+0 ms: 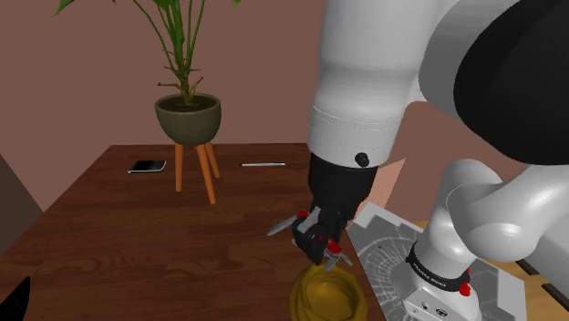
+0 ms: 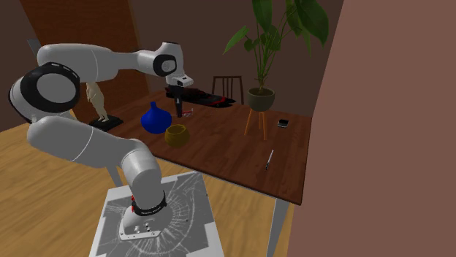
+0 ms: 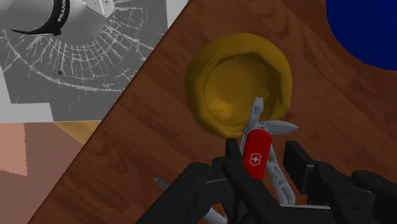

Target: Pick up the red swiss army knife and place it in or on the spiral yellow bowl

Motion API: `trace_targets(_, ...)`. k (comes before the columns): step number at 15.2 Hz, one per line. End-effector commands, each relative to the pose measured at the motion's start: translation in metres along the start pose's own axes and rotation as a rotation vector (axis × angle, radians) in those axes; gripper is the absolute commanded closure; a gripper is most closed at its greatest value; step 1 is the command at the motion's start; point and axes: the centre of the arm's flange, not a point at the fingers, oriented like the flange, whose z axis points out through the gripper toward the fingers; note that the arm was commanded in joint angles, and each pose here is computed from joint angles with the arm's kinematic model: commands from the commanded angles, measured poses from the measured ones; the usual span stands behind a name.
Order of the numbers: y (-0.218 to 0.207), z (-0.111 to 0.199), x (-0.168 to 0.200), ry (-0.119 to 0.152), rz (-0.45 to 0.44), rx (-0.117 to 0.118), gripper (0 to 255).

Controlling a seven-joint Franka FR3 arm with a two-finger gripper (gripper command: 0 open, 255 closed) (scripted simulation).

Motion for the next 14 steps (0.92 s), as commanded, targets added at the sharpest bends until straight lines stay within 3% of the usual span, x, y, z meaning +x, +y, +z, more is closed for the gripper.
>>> trace_targets(1,-0.004,0.001,-0.026,-0.001,0.001,0.0,255)
trace_targets(2,-0.006,0.001,-0.043,-0.001,0.001,0.0,255)
trace_targets(14,-0.005,0.064,-0.042,-0.001,0.001,0.0,255)
